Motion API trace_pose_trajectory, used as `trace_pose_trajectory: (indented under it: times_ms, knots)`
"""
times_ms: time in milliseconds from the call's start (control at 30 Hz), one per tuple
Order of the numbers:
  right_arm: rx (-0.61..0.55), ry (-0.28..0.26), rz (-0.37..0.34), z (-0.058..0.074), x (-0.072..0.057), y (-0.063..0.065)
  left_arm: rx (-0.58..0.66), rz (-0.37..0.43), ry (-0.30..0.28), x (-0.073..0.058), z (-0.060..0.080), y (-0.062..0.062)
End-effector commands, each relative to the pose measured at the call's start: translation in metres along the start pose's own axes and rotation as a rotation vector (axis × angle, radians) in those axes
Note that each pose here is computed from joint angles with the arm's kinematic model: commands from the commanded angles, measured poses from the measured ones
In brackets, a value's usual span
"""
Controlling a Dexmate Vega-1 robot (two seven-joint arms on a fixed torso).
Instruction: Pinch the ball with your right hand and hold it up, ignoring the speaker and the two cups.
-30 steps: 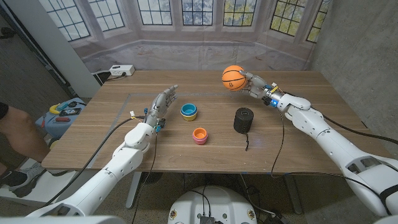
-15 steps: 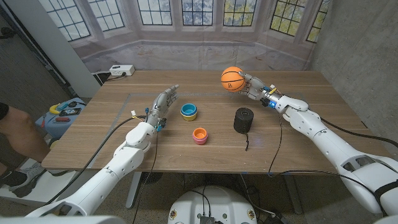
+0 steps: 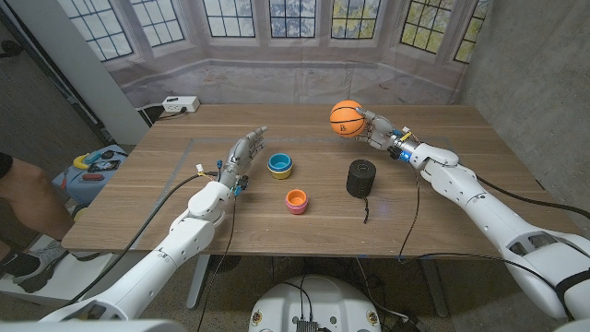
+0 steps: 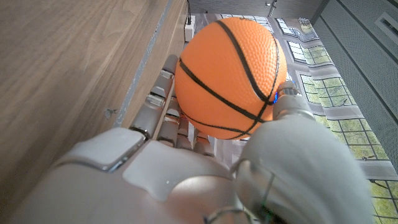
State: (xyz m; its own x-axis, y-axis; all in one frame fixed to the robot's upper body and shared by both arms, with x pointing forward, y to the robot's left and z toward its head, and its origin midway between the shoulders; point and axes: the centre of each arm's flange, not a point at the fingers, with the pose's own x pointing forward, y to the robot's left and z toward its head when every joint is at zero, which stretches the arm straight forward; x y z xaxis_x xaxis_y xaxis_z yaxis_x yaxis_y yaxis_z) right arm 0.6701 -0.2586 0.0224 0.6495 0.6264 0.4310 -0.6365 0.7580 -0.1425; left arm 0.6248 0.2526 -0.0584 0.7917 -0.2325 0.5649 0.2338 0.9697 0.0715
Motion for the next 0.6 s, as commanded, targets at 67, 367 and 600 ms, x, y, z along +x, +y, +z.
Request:
trace_pose_trajectory:
  times_ms: [67, 367, 600]
  knots:
    - [0.005, 0.001, 0.000, -0.0020, -0.0018, -0.0027, 0.004, -0.006, 0.003, 0.0011, 0.0000, -0.0025]
    - [0.003, 0.004, -0.001, -0.0021, 0.0019, -0.0020, 0.003, -0.006, 0.000, 0.0042, 0.0003, -0.0012]
    - [-0.002, 0.002, -0.034, -0.0029, 0.0033, -0.0002, 0.000, -0.002, 0.000, 0.0046, -0.0002, 0.0003]
